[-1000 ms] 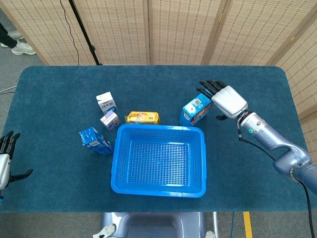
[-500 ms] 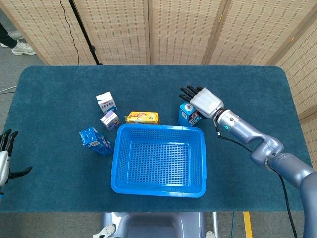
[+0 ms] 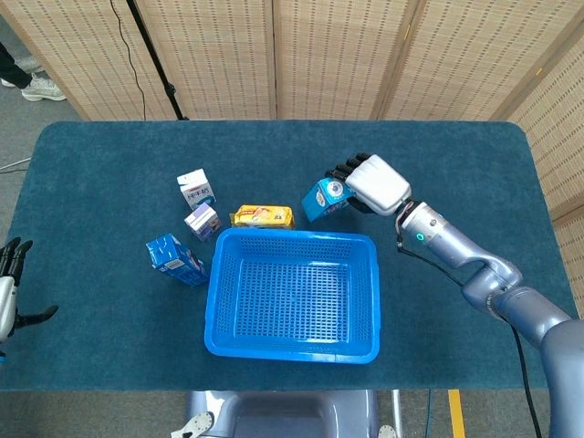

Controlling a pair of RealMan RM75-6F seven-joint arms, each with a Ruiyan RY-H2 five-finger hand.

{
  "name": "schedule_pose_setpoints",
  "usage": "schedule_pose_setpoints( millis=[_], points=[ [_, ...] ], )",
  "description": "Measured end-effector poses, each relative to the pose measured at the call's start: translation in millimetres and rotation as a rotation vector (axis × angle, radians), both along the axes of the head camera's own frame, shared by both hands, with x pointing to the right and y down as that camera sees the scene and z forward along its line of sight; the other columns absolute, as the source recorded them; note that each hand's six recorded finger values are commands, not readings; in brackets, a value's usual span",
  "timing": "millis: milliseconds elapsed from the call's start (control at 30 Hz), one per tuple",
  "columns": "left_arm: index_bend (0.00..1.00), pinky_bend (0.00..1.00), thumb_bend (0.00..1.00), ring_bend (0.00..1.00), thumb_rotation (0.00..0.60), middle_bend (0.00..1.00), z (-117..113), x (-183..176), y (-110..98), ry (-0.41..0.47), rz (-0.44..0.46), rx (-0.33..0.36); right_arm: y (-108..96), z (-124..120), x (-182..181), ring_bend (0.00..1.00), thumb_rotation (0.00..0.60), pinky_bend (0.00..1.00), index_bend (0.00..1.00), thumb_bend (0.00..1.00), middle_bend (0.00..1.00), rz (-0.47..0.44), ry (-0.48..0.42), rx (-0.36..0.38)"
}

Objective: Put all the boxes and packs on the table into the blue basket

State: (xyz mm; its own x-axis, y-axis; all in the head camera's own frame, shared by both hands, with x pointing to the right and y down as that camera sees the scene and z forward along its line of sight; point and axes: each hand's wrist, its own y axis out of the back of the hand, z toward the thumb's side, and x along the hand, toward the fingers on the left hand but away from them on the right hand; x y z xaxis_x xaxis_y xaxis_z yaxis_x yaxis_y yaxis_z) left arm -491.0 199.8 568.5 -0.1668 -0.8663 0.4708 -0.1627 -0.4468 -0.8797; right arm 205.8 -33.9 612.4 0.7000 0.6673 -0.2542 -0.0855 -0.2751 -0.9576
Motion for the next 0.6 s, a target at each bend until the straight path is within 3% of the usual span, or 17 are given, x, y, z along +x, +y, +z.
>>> schedule_pose_setpoints(
  millis=[233,400,500,600],
  points=[
    [0.0,0.0,0.08,0.0,0.6,0.0,-3,7,3,0.017,0.026,0.005,15,-64,21,0.5,0.6,0.48,0.64,0.84,0.62,-0.024,-0.139,0.103],
    [0.0,0.0,0.08,0.0,0.6,0.0,-7,8,5,0.024,0.033,0.019,43,-116,23,0.5,0.6,0.48,0.64,0.84,0.62,-0.081,-0.273,0.152],
    [0.0,0.0,0.08,0.0,0.6,0.0,-8,9,6,0.027,0.035,0.023,62,-132,17,0.5,0.6,0.48,0.64,0.84,0.62,-0.147,-0.311,0.167],
    [0.0,0.0,0.08,0.0,0.6,0.0,-9,9,7,0.028,0.035,0.026,81,-133,7,0.5,0.6,0.48,0.64,0.84,0.62,-0.217,-0.327,0.154]
  ],
)
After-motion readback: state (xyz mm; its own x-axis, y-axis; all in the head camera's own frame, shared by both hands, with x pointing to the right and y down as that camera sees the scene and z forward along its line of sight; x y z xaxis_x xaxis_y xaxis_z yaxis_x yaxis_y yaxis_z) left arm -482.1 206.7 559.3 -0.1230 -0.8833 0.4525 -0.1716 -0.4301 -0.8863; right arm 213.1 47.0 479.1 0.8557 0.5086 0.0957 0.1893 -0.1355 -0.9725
